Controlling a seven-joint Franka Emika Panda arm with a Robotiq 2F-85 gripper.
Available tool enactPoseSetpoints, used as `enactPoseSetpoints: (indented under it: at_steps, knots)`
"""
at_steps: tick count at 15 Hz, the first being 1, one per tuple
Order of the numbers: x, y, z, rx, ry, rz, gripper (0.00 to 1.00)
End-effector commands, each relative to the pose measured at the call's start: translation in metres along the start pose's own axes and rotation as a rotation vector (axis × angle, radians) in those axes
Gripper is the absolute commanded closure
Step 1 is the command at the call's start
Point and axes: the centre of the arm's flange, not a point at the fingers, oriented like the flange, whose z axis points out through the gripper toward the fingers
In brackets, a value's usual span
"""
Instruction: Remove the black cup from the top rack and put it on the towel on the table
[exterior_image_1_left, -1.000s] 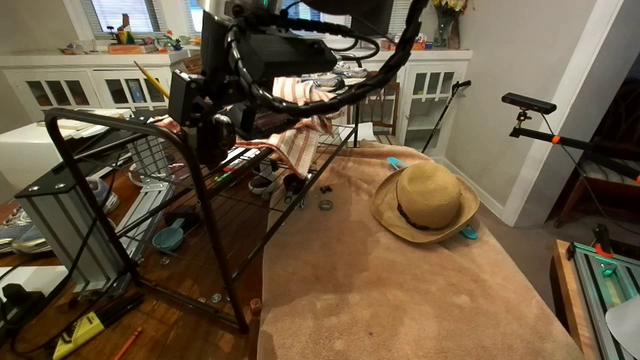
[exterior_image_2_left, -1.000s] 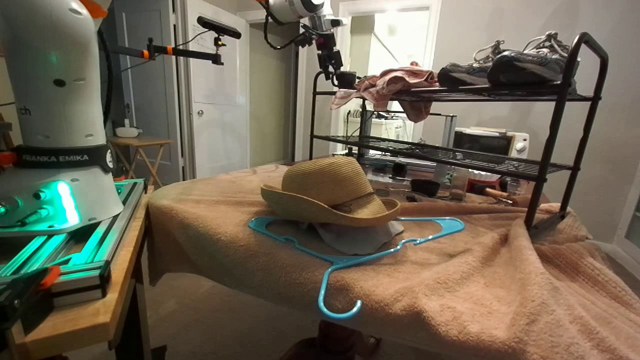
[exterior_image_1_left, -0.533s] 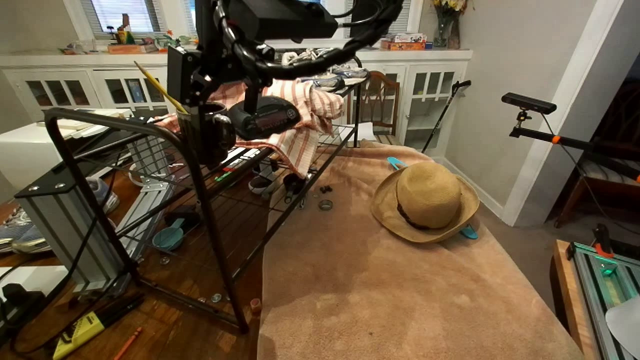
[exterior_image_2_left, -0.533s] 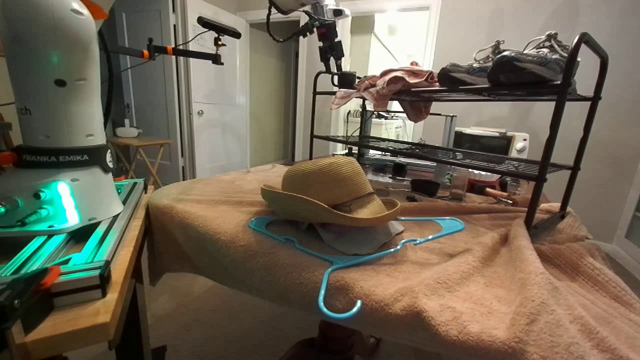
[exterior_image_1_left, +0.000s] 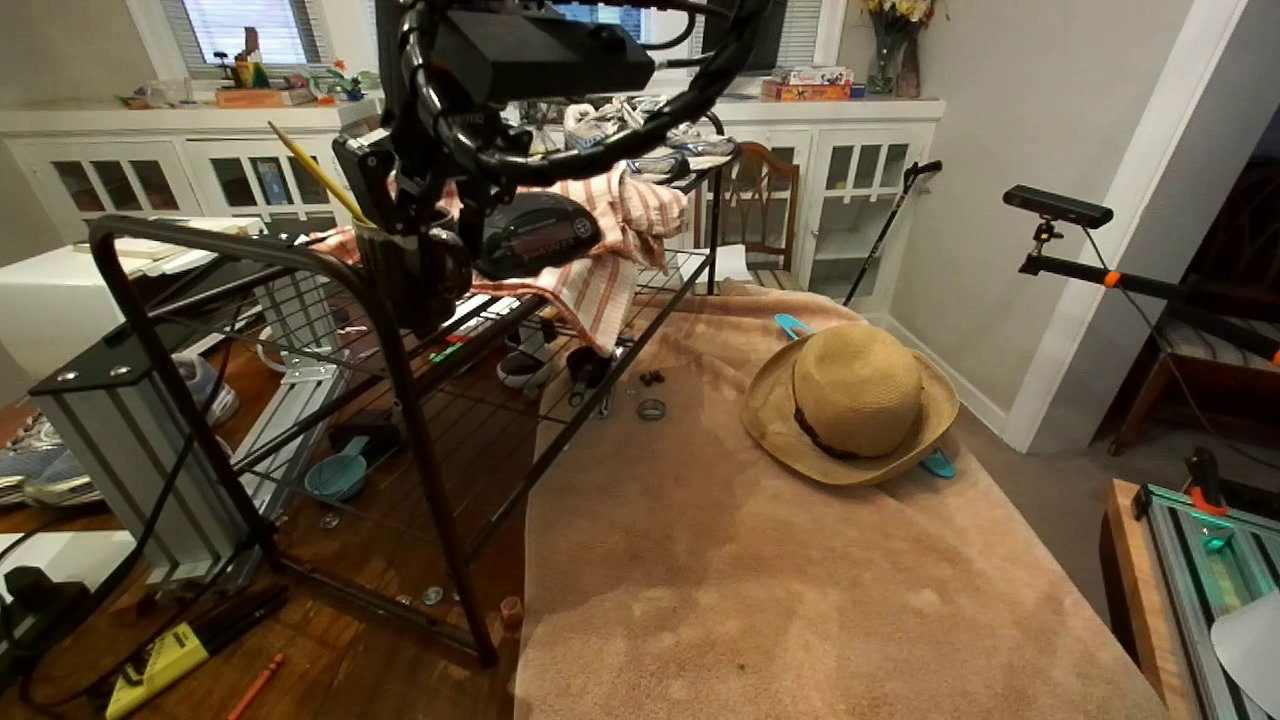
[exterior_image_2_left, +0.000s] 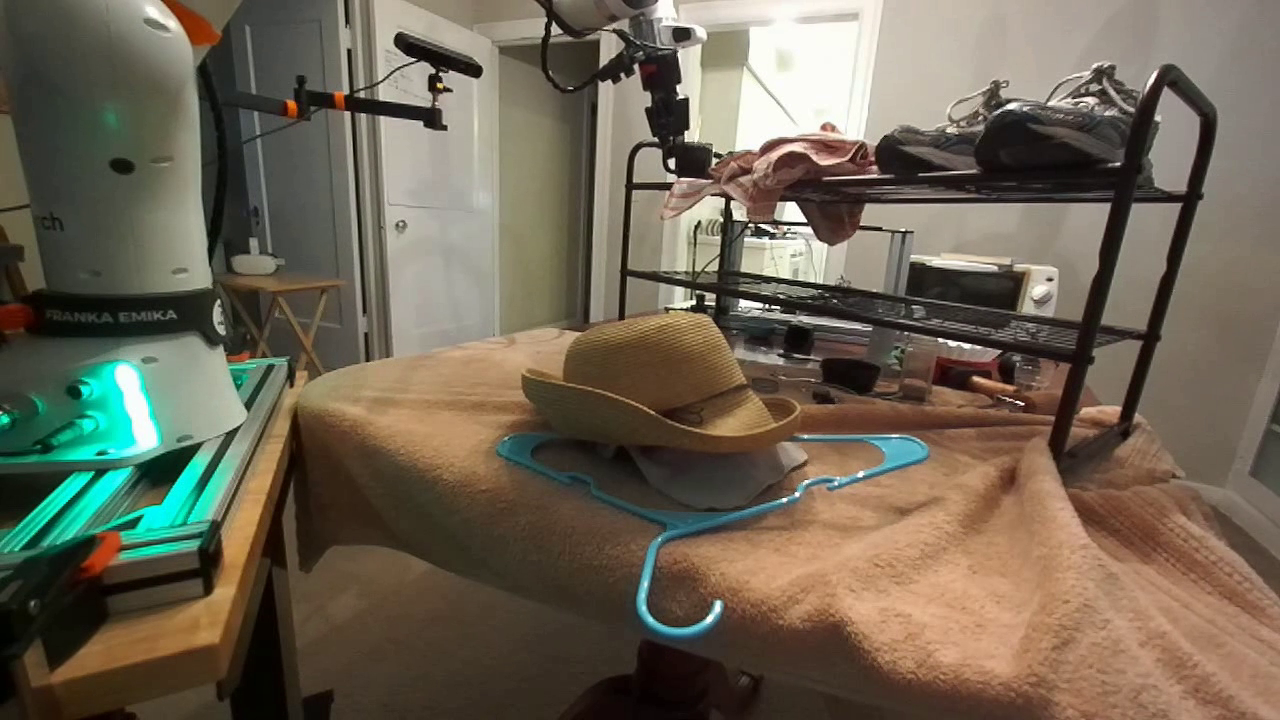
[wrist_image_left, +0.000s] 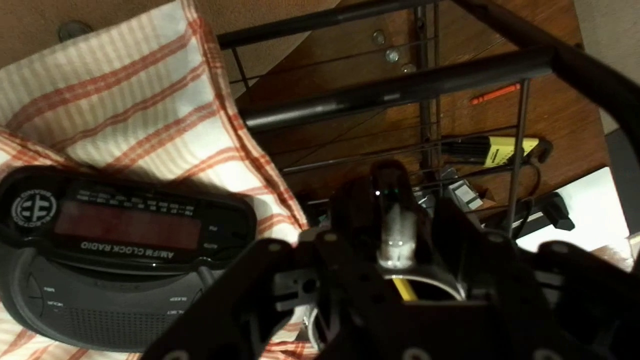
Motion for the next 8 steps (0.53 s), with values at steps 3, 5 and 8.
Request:
enactPoseSetpoints:
  at_steps: [3,5,8]
  knots:
    - [0.0108,-0.0079,-0.0064,-0.032,-0.024,-0.007,0.69]
    - [0.0112,-0.0070,-0.0091,-0.032,-0.028,-0.006,0.93]
    - [0.0094,-0.0053,-0.0087,-0.029,-0.036,-0.004,1.00]
